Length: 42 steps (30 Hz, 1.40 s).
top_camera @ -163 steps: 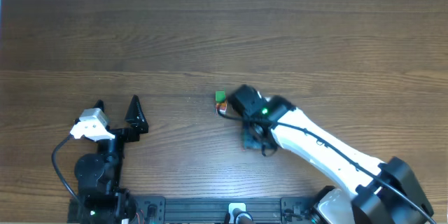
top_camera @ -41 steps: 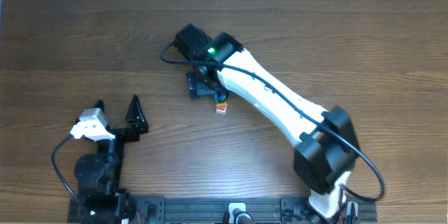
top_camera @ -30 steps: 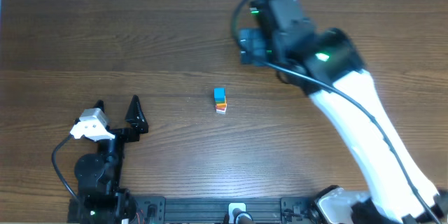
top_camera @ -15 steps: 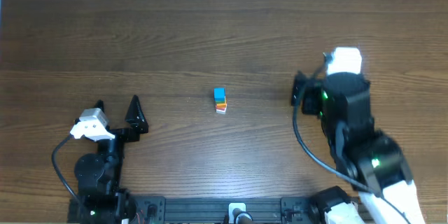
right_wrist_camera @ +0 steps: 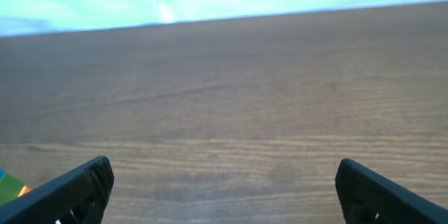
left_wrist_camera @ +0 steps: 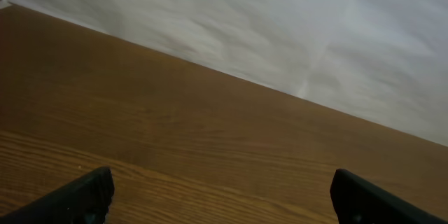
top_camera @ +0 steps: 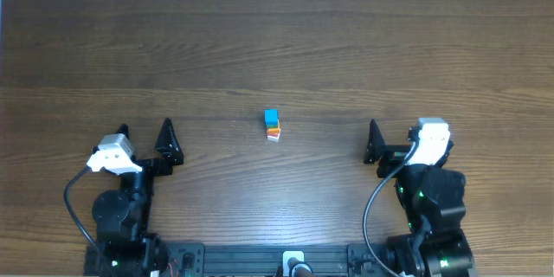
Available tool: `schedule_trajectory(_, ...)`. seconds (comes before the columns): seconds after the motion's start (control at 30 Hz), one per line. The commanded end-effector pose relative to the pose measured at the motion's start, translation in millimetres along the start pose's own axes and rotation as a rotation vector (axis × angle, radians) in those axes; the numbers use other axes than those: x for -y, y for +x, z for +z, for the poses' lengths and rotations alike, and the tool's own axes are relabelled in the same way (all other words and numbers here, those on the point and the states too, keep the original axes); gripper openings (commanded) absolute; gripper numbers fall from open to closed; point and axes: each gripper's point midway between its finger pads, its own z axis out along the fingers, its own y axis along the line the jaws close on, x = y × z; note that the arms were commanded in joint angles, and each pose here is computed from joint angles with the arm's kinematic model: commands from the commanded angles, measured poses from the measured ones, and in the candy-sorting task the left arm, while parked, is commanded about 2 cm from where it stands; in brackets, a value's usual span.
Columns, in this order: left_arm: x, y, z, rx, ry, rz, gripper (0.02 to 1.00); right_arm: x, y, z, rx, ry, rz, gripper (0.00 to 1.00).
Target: Stack Cubes
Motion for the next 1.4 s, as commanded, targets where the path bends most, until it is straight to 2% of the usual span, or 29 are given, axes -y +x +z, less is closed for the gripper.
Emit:
schedule_trajectory(0.03,-1,1,0,0.000,0.001,0.014,1.000,2,0,-5,0.069,-0.025,-0.015,0.991)
schedule_trajectory(0.1,-1,1,0,0.000,0.001,0.014,1.000,0,3,-7,0.092,-0.061,-0.040,0.991)
schedule_trajectory(0.2,-1,1,0,0.000,0.001,0.014,1.000,6,11,-5,0.096,-0.041,-0.035,0.993)
schedule_trajectory(0.6,-1,1,0,0.000,0.001,0.014,1.000,6,28,5,0.135,-0.062,-0.037,0.985)
schedule_trajectory(0.83,-1,1,0,0.000,0.001,0.014,1.000,8,27,12,0.218,-0.057,-0.086,0.993)
schedule_trajectory(0.93,-1,1,0,0.000,0.001,0.014,1.000,9,27,12,0.217,-0.046,-0.119,0.991)
schedule_trajectory(1.13,-1,1,0,0.000,0.001,0.014,1.000,18,28,13,0.214,0.008,-0.115,0.993)
schedule_trajectory(1.2,-1,1,0,0.000,0.001,0.014,1.000,26,27,13,0.214,0.050,-0.110,0.993)
schedule_trajectory(1.4,-1,1,0,0.000,0.001,0.014,1.000,26,27,13,0.214,0.054,-0.109,0.991)
